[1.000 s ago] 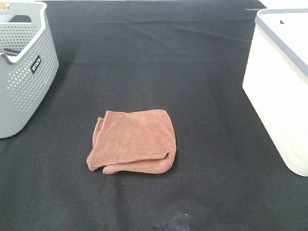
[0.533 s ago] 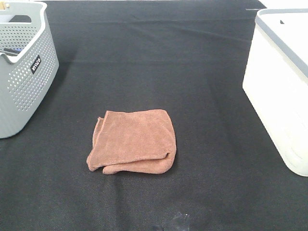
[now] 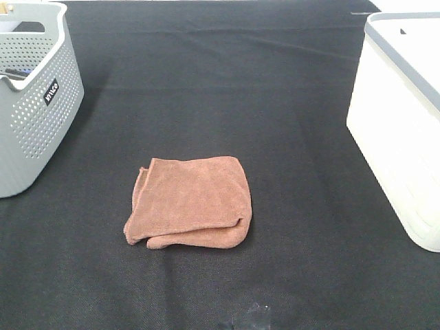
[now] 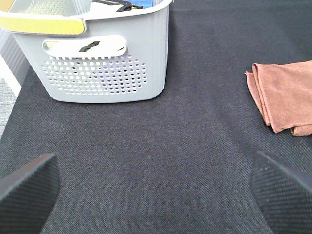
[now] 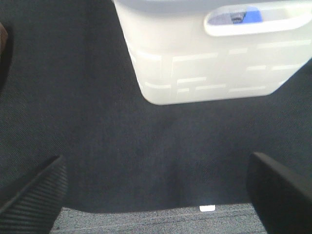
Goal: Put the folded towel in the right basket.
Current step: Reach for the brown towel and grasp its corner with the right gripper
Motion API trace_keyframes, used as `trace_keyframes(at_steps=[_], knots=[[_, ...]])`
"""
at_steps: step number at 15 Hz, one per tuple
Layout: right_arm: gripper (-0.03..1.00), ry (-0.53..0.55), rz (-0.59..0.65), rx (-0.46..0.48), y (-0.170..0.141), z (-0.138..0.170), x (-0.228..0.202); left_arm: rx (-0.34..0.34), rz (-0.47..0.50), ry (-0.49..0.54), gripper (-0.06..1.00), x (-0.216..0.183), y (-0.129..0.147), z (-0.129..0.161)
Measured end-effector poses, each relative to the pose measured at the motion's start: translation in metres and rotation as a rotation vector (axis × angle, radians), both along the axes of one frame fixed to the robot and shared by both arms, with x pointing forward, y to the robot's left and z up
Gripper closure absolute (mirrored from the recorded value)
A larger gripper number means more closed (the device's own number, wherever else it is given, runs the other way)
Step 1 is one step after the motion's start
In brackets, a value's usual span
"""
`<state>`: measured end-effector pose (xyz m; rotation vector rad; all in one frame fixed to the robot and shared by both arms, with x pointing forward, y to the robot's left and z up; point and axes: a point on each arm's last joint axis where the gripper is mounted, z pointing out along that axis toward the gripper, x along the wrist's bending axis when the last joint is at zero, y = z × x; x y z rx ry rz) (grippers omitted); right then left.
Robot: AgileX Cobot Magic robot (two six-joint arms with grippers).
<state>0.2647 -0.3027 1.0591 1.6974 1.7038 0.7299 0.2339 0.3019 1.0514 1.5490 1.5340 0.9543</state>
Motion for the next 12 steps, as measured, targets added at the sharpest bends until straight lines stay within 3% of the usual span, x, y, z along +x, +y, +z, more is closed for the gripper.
trace_keyframes(at_steps=[3, 7, 9, 10, 11, 12], knots=[[0.02, 0.044, 0.059, 0.053, 0.008, 0.071, 0.034, 0.000, 0.000, 0.000, -0.05, 0.000, 0.000, 0.000], [0.03, 0.075, 0.303, 0.173, 0.037, 0.137, 0.098, 0.000, 0.000, 0.000, -0.05, 0.000, 0.000, 0.000], [0.03, 0.186, 0.388, 0.239, 0.058, 0.131, 0.137, 0.000, 0.000, 0.000, -0.05, 0.000, 0.000, 0.000], [0.03, 0.186, 0.388, 0.239, 0.058, 0.131, 0.137, 0.000, 0.000, 0.000, -0.05, 0.000, 0.000, 0.000], [0.03, 0.372, 0.512, 0.239, 0.099, 0.099, 0.172, 0.000, 0.000, 0.000, -0.05, 0.000, 0.000, 0.000], [0.03, 0.372, 0.512, 0.239, 0.099, 0.099, 0.172, 0.000, 0.000, 0.000, -0.05, 0.000, 0.000, 0.000]])
